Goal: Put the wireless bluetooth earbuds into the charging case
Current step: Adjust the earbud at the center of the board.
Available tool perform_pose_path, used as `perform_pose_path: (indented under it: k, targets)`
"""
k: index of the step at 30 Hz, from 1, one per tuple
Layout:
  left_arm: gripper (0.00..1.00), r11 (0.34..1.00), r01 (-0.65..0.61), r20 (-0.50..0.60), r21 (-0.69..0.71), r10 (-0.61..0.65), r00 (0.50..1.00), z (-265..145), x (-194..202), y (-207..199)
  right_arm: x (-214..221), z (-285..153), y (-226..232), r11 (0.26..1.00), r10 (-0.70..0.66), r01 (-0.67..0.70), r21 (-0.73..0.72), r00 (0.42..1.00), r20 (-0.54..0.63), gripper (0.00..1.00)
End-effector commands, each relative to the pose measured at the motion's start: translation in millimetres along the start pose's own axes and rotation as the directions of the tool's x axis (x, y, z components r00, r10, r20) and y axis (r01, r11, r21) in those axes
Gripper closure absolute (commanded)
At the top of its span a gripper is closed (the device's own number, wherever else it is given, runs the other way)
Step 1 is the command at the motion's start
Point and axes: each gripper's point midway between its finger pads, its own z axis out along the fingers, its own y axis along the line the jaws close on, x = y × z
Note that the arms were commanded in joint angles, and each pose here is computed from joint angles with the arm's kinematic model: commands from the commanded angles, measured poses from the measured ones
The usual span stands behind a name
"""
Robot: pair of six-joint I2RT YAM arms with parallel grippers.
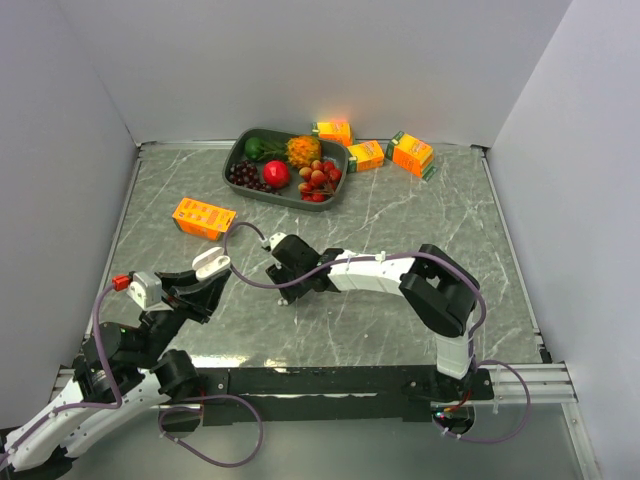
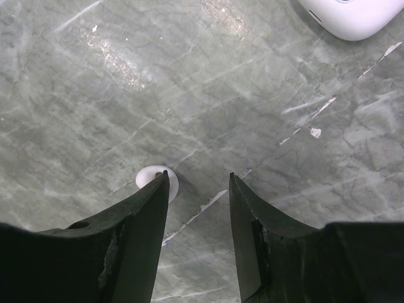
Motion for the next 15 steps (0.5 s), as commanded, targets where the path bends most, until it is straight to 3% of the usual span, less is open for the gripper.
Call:
perform_pose_path:
  k: [1, 15]
  targets:
    - [0.99, 0.997, 0.062, 0.14, 0.042, -0.067, 0.988, -18, -37, -2, -31, -19, 8, 1.0, -0.003, 0.004, -0.016, 0.997, 0.078, 0.49]
    - [0.99, 0.997, 0.063, 0.142, 0.044, -0.069, 0.988, -18, -35, -2, -28, -16, 17, 0.999, -0.013, 0.016, -0.035, 0.998, 0.068, 0.49]
